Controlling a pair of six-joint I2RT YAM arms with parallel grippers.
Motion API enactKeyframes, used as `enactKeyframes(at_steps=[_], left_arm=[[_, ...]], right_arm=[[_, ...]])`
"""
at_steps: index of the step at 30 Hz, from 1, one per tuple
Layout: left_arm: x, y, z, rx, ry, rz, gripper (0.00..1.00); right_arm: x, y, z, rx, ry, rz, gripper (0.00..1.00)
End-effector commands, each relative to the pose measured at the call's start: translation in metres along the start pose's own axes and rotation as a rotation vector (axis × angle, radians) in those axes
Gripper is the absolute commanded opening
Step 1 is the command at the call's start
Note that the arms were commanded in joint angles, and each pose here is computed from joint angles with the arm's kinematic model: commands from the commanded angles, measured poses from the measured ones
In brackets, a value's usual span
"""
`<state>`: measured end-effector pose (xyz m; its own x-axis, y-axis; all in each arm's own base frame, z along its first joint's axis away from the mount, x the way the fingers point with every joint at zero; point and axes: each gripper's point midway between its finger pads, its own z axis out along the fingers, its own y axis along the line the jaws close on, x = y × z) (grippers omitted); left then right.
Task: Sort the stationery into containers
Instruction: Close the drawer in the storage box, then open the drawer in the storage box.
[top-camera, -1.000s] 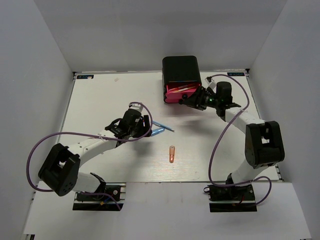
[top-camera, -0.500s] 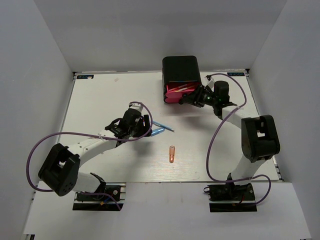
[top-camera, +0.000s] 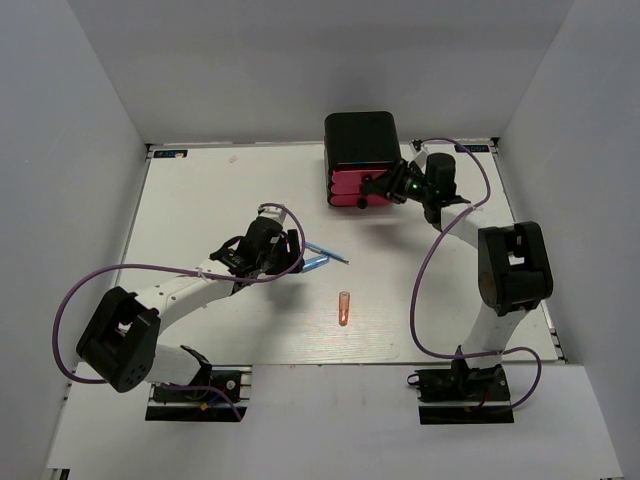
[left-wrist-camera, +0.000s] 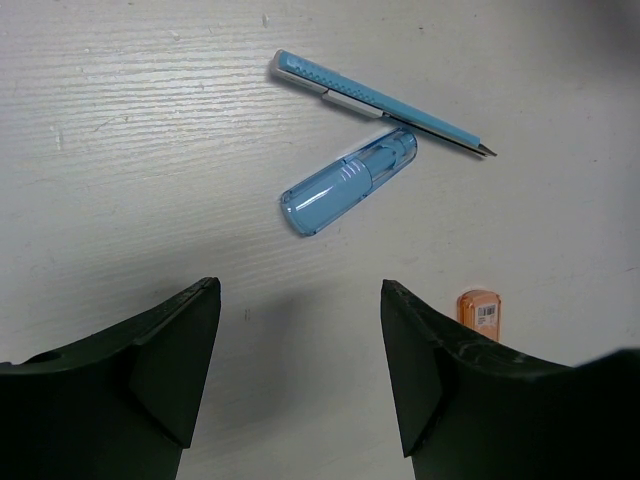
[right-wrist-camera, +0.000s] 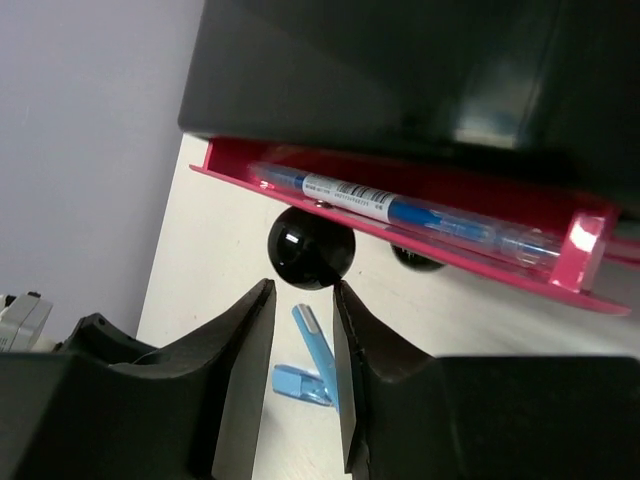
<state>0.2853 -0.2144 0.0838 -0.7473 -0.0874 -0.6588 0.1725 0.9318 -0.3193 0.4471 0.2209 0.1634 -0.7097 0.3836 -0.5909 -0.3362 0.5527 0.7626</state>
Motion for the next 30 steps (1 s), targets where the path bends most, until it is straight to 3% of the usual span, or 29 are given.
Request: enactKeyframes(at_steps=[1,11,21,30], left_arm=[[-0.022,-0.009,-0.007,0.023,-0.06,-0.004,0.75],[-0.022,-0.009,-0.009,0.022,-0.059,-0.003,0.75],[-0.02,-0.008,-0.011,0.022,-0.059,-0.003,0.75],[-0.015,-0.007,-0.009,0.02,-0.039,-0.001,0.75]], right_arm=[[-0.046,0.03,0.006,-0.079,-0.117,-0.102,0.36],[-0.057,0.022,0.016,-0.07,-0.135,-0.11,0.39],[-0.005,0.012,-0.004,-0.068,-0.036,-0.062,0.39],[-0.009,-0.004,0.007,-0.029,-0.048,-0.082,0.52]])
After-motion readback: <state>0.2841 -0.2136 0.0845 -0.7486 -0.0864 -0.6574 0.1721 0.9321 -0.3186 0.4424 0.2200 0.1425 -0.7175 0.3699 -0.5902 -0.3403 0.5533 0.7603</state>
